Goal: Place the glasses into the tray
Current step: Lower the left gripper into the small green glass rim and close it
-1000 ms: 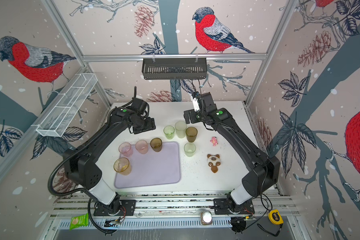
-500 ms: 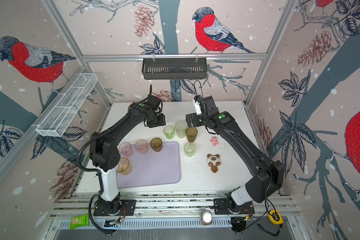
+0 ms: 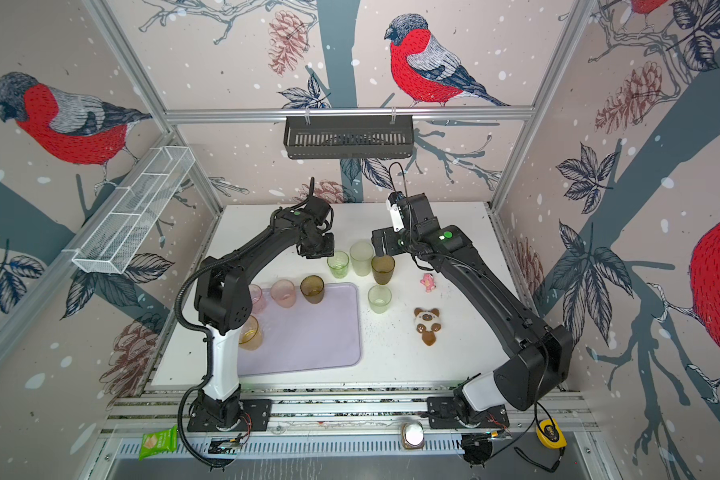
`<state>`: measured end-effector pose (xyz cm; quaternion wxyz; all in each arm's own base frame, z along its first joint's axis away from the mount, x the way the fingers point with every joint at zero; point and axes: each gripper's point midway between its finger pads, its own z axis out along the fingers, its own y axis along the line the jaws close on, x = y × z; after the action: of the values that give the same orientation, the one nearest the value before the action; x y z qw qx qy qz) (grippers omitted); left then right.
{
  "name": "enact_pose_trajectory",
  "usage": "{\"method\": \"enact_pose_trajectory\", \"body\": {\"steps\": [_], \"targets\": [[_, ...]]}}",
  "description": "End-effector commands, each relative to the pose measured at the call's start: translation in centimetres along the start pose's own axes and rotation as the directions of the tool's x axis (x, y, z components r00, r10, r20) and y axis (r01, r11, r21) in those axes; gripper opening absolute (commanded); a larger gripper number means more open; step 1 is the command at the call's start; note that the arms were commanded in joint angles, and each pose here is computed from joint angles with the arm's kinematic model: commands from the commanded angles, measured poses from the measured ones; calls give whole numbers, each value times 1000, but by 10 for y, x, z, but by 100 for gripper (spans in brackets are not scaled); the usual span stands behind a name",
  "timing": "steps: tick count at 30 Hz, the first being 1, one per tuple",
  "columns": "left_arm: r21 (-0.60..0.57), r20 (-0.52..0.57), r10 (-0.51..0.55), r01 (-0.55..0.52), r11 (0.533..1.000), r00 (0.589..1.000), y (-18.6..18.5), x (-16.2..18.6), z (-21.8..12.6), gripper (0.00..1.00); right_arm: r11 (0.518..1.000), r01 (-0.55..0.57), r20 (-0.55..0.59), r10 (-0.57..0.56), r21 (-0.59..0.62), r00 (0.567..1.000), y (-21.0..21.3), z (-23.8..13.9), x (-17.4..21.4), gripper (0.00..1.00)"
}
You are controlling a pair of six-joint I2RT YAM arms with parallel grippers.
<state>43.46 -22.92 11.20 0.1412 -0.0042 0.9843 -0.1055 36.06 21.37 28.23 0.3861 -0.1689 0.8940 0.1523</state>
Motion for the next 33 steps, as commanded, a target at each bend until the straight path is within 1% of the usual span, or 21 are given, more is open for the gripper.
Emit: {"method": "enact_pose_trajectory", "body": {"steps": [1, 6, 20, 33], "targets": [[-13, 8, 23, -23, 1000, 1000, -1, -3, 4, 42, 1000, -9, 40, 9, -7, 999, 2, -2, -10, 100], [-34, 4, 40, -40, 999, 999, -1, -3, 11, 38, 1000, -11, 41, 11, -8, 999, 2, -2, -9, 100], [-52, -9, 45, -45, 998, 999, 0, -2, 23, 30, 1000, -10, 44, 10, -4, 999, 1, -2, -9, 100], [-63, -20, 48, -49, 997, 999, 2, 2, 24, 22, 1000, -22, 52, 23, -12, 998, 2, 0, -10, 100]]}}
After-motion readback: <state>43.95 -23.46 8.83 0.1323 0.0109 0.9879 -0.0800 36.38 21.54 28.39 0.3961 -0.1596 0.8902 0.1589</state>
